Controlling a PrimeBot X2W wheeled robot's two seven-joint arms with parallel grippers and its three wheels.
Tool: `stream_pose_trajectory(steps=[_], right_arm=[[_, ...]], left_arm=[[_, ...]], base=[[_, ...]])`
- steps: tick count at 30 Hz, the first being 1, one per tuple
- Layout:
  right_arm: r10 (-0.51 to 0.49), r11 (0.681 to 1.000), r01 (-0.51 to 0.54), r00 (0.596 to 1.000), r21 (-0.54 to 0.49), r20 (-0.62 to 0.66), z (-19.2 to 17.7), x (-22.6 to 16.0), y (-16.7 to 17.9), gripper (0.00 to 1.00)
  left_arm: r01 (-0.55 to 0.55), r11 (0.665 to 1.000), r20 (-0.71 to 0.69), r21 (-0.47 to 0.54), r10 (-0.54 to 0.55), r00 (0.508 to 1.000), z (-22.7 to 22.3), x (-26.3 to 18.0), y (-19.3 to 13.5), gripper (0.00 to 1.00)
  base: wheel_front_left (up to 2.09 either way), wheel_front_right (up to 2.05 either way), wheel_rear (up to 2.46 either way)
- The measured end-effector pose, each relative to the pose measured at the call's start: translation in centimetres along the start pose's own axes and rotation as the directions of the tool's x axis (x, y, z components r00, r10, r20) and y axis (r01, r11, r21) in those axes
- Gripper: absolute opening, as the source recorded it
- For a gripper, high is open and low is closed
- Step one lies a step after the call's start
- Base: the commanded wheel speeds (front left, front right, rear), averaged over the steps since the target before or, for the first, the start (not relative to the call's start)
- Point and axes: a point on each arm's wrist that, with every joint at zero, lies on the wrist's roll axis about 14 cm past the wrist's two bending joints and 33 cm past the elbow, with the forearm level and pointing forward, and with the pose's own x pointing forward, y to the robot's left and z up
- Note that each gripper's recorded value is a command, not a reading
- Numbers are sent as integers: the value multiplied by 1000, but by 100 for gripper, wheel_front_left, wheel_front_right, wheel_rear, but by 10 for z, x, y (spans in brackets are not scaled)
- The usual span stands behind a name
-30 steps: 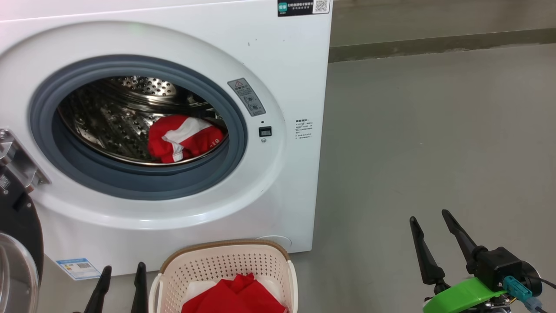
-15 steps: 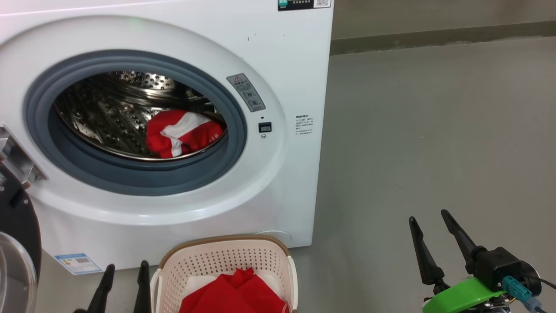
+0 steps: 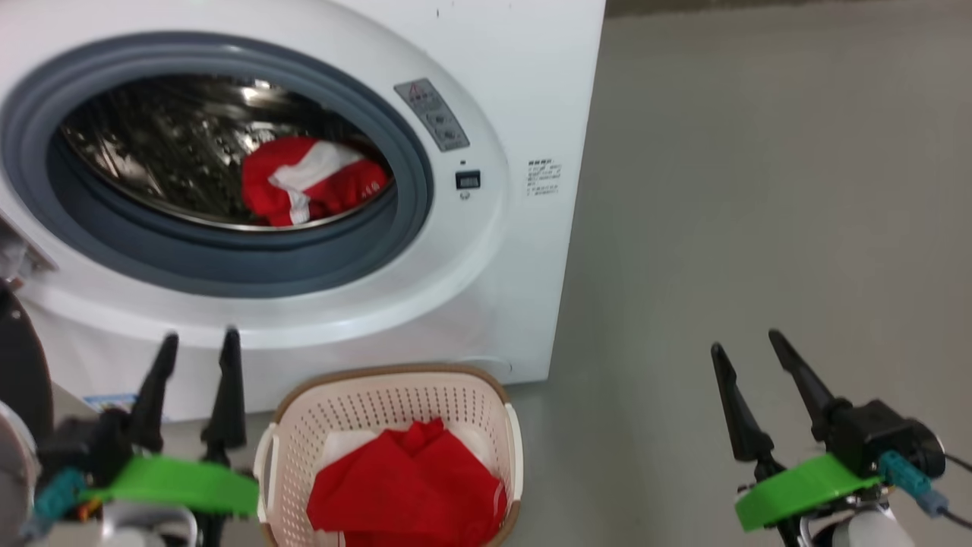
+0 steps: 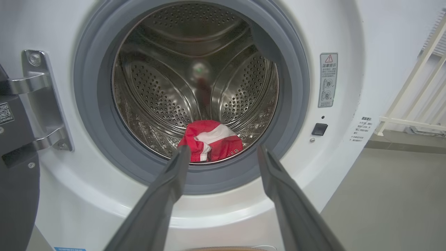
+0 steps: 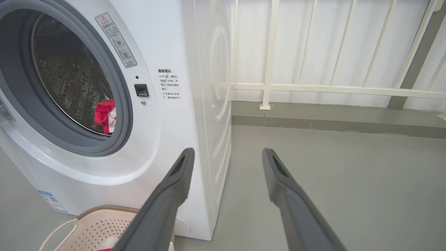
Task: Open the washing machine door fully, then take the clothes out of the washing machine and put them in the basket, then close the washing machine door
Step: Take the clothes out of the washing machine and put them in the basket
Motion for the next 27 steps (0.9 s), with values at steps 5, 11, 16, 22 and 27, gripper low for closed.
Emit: stream_pose_trajectory(steps=[5, 11, 16, 22, 27], right_arm=[[7, 1000, -7, 1000, 0, -14, -7, 19, -1, 100], [18, 1000, -18, 999, 1, -38, -20, 41, 0, 100], [15, 1000, -15, 997, 4, -69, -35, 52, -4, 100], [14, 1000, -13, 994, 5, -105, -54, 63, -7, 100], [6, 1000, -6, 991, 1, -135, -68, 68, -12, 100]], left_arm=[[6, 1000, -8, -17, -6, 1000, -4, 38, 1, 100], [25, 1000, -43, -11, -26, 999, -18, 84, 1, 100], [27, 1000, -92, 7, -26, 995, -38, 112, 5, 100], [32, 999, -108, 3, -32, 994, -48, 151, 7, 100], [52, 998, -141, 24, -48, 989, -64, 177, 6, 100]], base=[[0, 0, 0], [0, 0, 0], [0, 0, 0], [0, 0, 0], [0, 0, 0]])
